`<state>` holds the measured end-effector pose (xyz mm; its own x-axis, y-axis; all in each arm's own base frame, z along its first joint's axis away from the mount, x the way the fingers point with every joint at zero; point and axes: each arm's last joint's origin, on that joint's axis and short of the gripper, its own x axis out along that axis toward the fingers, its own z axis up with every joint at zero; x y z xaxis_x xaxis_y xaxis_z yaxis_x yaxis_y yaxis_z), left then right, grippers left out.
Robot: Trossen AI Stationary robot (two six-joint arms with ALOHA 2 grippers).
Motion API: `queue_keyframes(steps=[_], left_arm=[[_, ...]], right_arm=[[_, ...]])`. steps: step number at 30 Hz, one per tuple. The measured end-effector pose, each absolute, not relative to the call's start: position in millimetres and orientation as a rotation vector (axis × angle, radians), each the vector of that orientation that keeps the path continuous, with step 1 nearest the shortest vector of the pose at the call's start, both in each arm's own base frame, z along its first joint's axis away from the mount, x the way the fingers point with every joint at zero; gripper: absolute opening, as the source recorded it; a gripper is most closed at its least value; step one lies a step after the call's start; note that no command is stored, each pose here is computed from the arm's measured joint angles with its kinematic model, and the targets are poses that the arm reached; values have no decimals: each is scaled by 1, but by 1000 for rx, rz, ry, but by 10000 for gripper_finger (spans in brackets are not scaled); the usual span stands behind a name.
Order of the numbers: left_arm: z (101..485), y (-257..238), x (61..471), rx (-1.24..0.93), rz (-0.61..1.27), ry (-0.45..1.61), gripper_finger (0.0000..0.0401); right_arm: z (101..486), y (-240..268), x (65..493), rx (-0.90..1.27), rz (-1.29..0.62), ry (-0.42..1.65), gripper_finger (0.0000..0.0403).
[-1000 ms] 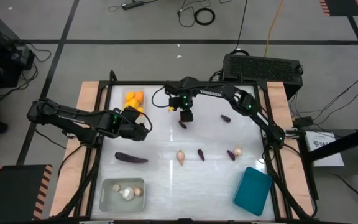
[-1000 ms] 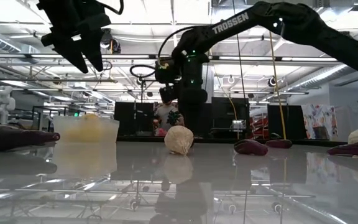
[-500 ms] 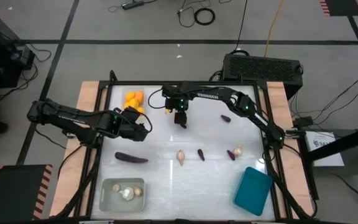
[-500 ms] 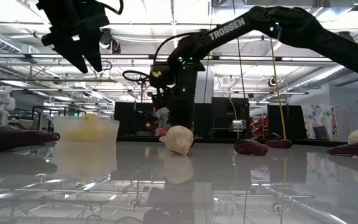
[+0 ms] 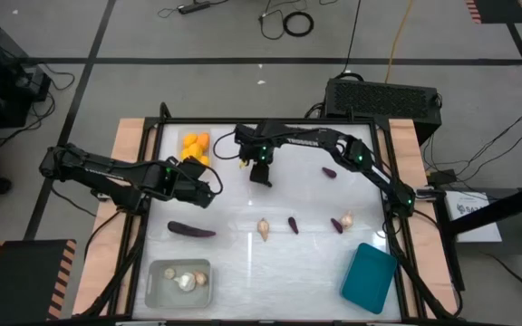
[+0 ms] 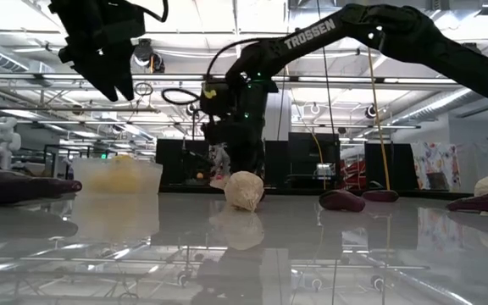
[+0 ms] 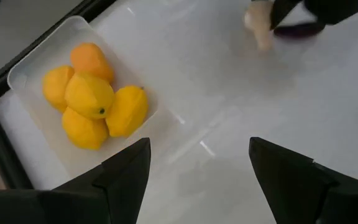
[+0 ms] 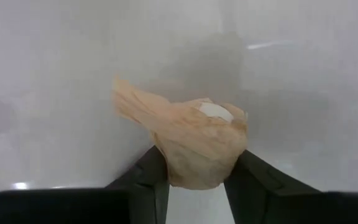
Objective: Sort produce into baskets
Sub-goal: Put the white garlic into the gray bin
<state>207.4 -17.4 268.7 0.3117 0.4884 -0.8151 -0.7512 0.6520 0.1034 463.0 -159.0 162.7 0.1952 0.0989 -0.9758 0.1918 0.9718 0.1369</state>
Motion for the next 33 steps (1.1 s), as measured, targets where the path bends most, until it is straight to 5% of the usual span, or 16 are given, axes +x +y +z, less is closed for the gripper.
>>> queue_keyframes(steps=[5, 20, 33], left_arm=[[267, -16, 198, -244, 852, 1045, 279], [266, -12, 180, -39, 879, 1221, 279], [267, -10, 179, -7, 926, 1195, 279]], right_arm=[[165, -124, 476, 370, 30, 1332, 121], [184, 55, 530, 217, 320, 939, 120], [202, 94, 542, 115, 376, 679, 125]])
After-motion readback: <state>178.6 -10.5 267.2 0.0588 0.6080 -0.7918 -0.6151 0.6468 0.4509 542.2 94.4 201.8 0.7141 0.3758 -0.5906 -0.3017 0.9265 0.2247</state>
